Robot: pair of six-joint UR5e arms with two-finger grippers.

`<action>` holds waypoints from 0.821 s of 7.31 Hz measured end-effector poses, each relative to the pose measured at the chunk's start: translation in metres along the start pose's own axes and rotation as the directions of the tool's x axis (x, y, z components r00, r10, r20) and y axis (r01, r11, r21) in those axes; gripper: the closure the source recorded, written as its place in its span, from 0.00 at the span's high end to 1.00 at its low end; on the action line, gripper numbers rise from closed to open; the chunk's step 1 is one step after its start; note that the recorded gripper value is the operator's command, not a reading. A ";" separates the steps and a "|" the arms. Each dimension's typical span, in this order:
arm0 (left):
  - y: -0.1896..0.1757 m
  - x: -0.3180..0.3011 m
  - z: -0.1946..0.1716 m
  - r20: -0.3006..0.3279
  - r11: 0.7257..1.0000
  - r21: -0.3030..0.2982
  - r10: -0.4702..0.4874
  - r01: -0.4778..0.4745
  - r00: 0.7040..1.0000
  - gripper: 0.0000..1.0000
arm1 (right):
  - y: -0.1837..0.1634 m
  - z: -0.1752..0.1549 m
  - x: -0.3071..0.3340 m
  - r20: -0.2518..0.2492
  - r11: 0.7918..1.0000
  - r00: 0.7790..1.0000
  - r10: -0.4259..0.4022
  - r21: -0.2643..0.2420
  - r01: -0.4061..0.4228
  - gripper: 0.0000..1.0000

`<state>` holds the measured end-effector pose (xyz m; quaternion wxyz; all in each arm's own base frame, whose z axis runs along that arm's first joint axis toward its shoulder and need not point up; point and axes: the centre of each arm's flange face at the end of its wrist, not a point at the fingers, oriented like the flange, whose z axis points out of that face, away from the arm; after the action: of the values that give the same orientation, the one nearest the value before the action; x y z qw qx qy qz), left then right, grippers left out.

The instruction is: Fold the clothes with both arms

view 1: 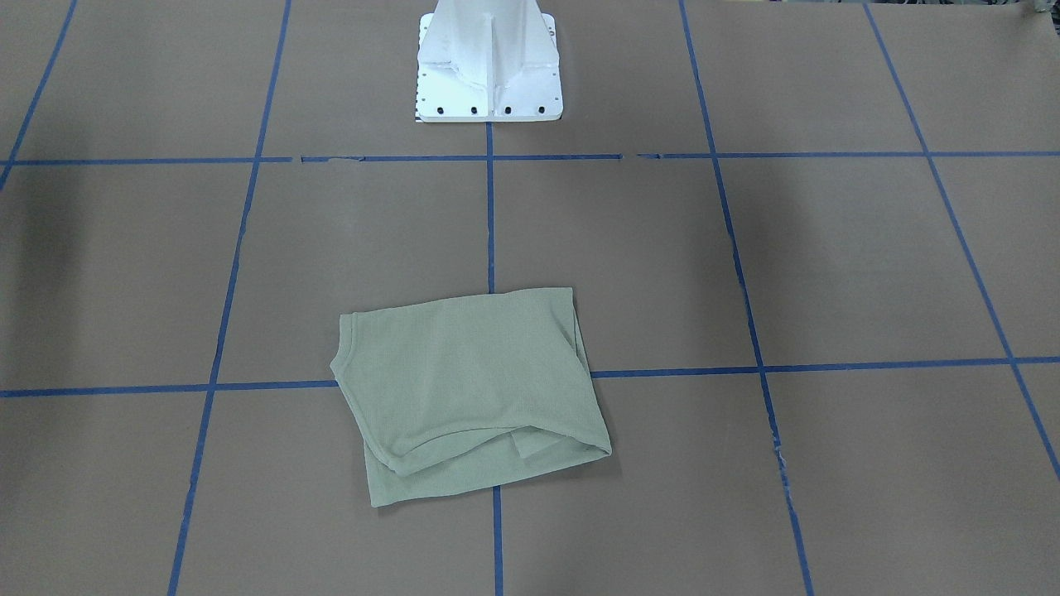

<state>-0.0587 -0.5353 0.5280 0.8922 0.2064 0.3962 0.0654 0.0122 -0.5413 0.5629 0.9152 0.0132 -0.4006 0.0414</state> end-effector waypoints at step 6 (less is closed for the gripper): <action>0.077 0.000 -0.011 0.014 0.998 -0.052 -0.038 0.039 0.999 0.99 | 0.004 0.011 0.003 -0.005 1.000 1.000 0.002 -0.019 -0.002 1.00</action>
<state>-0.0636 -0.4622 0.5539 0.9011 0.1756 0.3923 0.0573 0.0062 -0.5378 0.5724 0.9163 0.0037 -0.3985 0.0387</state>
